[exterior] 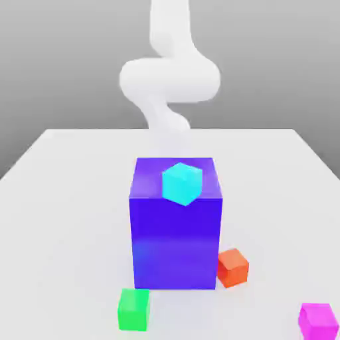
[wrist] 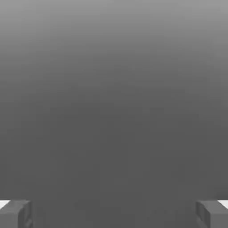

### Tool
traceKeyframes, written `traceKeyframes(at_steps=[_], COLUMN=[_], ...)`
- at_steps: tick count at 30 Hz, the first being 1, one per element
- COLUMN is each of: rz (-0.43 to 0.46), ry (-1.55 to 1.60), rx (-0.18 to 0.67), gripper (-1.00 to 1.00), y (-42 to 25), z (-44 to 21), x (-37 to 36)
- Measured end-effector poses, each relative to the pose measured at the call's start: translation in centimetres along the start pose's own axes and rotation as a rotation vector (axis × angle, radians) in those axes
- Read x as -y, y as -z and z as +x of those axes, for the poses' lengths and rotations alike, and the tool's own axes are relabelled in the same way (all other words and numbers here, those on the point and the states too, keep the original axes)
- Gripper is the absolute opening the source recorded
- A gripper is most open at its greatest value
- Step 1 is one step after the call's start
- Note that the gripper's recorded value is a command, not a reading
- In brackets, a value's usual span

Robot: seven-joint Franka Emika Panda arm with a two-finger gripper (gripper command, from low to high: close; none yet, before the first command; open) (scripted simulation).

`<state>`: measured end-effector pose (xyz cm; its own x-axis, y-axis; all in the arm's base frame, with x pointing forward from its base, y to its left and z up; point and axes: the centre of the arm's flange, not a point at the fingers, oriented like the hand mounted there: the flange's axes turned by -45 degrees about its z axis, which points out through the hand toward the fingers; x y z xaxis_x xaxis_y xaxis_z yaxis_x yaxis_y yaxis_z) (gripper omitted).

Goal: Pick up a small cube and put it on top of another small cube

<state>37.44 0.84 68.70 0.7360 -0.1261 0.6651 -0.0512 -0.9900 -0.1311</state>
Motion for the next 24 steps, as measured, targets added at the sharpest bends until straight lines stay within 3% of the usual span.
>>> traceKeyframes(at_steps=[5,11,17,24], rz=[0.074,0.076,-0.006,-0.186], ry=[-0.232,-0.492,-0.735,-0.983], rx=[0.144,0.32,0.476,0.596], gripper=[0.0,0.0,0.0,0.0], y=[-7.7,-16.6,-24.9,-33.1], z=[-0.1,-2.2,-6.1,-12.8], x=[2.1,5.5,9.4,14.2])
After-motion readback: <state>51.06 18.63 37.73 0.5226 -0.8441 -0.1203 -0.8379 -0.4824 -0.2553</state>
